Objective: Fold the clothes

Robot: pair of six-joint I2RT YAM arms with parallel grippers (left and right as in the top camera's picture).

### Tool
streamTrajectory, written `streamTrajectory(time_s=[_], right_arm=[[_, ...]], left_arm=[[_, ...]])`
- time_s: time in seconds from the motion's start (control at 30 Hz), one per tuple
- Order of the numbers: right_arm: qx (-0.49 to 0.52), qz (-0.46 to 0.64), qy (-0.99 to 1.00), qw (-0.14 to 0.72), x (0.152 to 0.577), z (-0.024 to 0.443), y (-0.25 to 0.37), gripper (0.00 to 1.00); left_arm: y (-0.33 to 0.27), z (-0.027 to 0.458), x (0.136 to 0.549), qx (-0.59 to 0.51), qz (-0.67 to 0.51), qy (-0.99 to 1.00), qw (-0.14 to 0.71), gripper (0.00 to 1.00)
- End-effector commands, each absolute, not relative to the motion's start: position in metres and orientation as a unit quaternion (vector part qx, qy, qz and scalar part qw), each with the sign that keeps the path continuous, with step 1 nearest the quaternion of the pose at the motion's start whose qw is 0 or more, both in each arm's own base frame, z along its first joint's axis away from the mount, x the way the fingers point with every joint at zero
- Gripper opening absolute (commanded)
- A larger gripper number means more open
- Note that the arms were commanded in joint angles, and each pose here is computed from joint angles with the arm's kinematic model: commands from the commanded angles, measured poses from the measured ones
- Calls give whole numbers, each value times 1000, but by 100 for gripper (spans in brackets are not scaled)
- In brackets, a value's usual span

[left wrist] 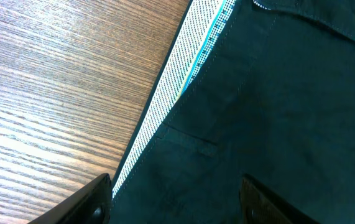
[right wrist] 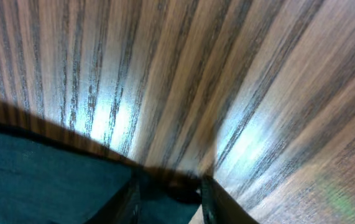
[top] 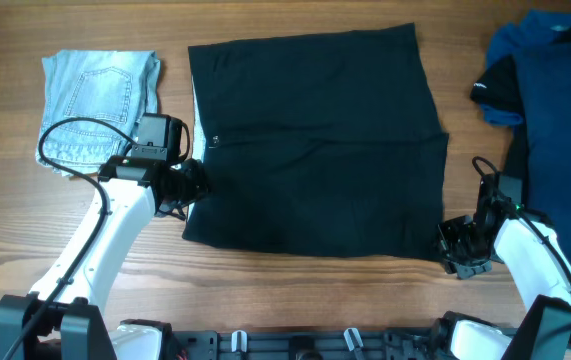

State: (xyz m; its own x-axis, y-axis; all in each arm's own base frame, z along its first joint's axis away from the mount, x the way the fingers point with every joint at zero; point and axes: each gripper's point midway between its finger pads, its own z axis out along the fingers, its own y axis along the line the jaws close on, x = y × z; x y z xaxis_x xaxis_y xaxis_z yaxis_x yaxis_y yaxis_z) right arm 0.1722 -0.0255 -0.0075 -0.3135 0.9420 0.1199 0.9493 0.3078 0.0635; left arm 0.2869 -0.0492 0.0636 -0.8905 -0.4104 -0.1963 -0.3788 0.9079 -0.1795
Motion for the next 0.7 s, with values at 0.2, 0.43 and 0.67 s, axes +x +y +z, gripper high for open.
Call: streamTrajectory(time_s=[0.2, 0.43, 0.67], right_arm=[[-584, -78, -806, 50, 165, -18, -14, 53], [-582, -108, -803, 67, 166, -15, -2, 30], [-576, -64, -813, 52, 160, -18, -17, 4]], left_arm=[[-48, 61, 283, -208, -63, 970, 113, 65], [-48, 61, 283, -208, -63, 970, 113, 65], [-51, 61, 282, -207, -72, 970, 107, 53]])
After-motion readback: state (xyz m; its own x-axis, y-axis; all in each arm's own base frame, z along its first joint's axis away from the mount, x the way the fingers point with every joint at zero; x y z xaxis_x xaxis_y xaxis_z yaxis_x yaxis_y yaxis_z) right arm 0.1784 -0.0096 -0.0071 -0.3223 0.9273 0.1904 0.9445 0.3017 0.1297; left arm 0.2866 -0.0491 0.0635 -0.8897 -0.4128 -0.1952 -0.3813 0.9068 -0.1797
